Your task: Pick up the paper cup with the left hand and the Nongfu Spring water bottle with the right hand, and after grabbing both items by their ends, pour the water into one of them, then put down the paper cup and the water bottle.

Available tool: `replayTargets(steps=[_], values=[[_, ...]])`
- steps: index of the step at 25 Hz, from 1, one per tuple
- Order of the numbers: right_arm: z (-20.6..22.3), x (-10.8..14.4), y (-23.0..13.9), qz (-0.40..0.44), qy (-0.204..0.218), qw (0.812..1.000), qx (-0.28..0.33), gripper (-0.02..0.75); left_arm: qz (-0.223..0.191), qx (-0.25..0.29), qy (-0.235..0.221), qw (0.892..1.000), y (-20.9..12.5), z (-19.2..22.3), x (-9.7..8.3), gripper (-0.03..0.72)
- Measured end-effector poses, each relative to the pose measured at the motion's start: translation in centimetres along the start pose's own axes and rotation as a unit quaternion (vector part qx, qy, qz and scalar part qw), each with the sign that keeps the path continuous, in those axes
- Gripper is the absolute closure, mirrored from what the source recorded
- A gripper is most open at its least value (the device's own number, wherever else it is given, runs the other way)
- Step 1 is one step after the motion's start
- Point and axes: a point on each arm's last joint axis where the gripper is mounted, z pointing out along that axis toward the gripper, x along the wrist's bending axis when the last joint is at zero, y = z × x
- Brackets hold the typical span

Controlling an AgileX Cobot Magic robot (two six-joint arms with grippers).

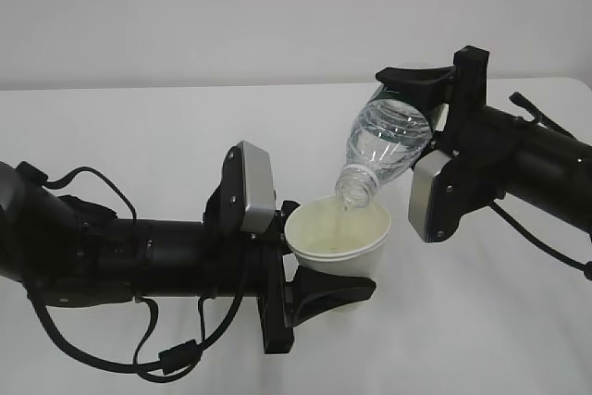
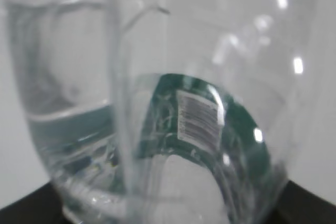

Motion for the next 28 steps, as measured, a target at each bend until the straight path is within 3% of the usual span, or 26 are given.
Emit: replayTargets(steps=[28], values=[[0.00, 0.02, 0.12, -0.004, 0.001, 1.000, -0.007, 0.291, 0.008, 0.005, -0.016, 1.000, -0.10, 0.00, -0.30, 0.274]])
